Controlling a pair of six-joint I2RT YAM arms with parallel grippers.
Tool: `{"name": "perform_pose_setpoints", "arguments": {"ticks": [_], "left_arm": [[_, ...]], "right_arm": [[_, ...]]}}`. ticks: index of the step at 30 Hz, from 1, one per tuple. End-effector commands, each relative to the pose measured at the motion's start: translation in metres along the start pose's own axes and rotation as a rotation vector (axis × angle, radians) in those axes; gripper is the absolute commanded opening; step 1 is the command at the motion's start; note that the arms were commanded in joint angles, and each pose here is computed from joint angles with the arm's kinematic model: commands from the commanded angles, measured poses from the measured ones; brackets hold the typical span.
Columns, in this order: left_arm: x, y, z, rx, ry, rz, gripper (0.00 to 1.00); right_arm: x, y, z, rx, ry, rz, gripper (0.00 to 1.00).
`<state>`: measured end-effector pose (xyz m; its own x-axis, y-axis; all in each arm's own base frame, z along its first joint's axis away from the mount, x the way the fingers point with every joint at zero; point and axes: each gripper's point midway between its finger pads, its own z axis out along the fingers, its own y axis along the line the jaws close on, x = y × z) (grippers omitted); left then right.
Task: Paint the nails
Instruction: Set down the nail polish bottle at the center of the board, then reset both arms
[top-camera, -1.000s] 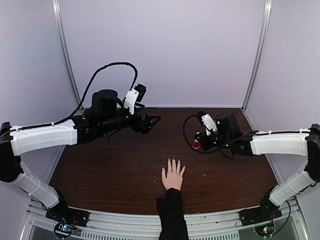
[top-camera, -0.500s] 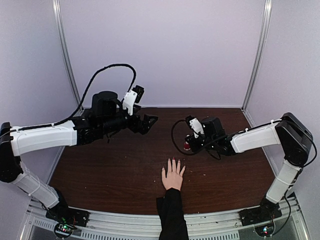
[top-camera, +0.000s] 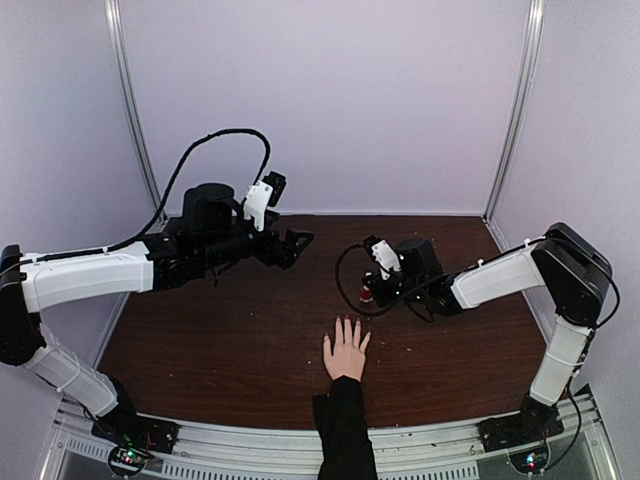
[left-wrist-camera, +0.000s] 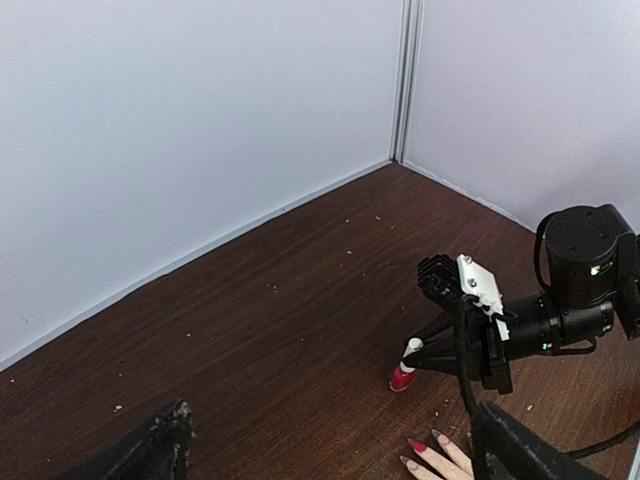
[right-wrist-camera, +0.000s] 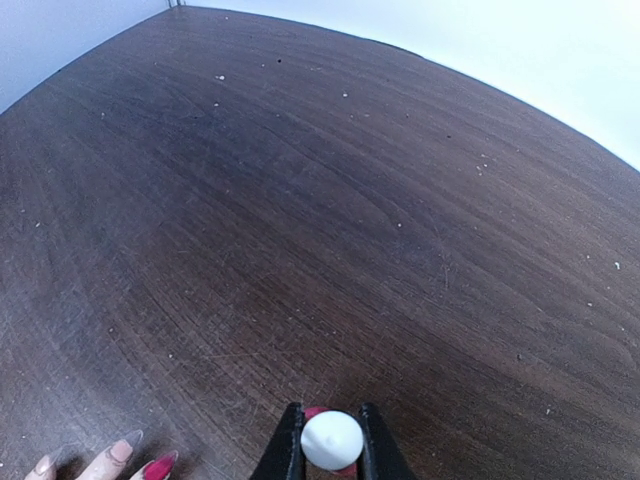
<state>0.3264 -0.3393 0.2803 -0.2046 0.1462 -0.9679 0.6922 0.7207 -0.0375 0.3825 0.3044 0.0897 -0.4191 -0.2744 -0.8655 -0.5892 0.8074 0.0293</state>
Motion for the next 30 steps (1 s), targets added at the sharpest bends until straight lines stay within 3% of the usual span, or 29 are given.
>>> {"name": "perform_pose_setpoints", "arguments": {"ticks": [1, 10, 16, 18, 23, 27, 30], "left_arm": [[-0.013, 0.004, -0.005, -0.011, -0.045, -0.007, 0.98], [-0.012, 0.003, -0.004, -0.004, -0.036, -0.007, 0.98], [-0.012, 0.002, -0.003, 0.005, -0.024, -0.008, 0.98], [-0.010, 0.001, -0.001, 0.018, -0.011, -0.021, 0.98], [-0.005, 0.006, 0.005, 0.080, 0.030, -0.129, 0.98], [0.006, 0.024, 0.010, 0.146, 0.063, -0.268, 0.98], [0.015, 0.050, 0.009, 0.131, 0.088, -0.353, 0.98]], "right_arm": [[-0.011, 0.005, 0.001, -0.017, -0.046, -0.004, 0.16], [-0.010, 0.005, -0.007, -0.018, -0.051, -0.003, 0.29], [-0.035, 0.007, -0.025, -0.030, -0.095, 0.000, 0.45], [-0.046, 0.008, -0.033, -0.033, -0.112, -0.001, 0.52], [-0.080, 0.012, -0.060, -0.054, -0.157, -0.006, 0.85], [-0.109, 0.010, -0.089, -0.047, -0.206, -0.018, 0.98], [-0.129, 0.002, -0.112, -0.017, -0.234, -0.028, 1.00]]}}
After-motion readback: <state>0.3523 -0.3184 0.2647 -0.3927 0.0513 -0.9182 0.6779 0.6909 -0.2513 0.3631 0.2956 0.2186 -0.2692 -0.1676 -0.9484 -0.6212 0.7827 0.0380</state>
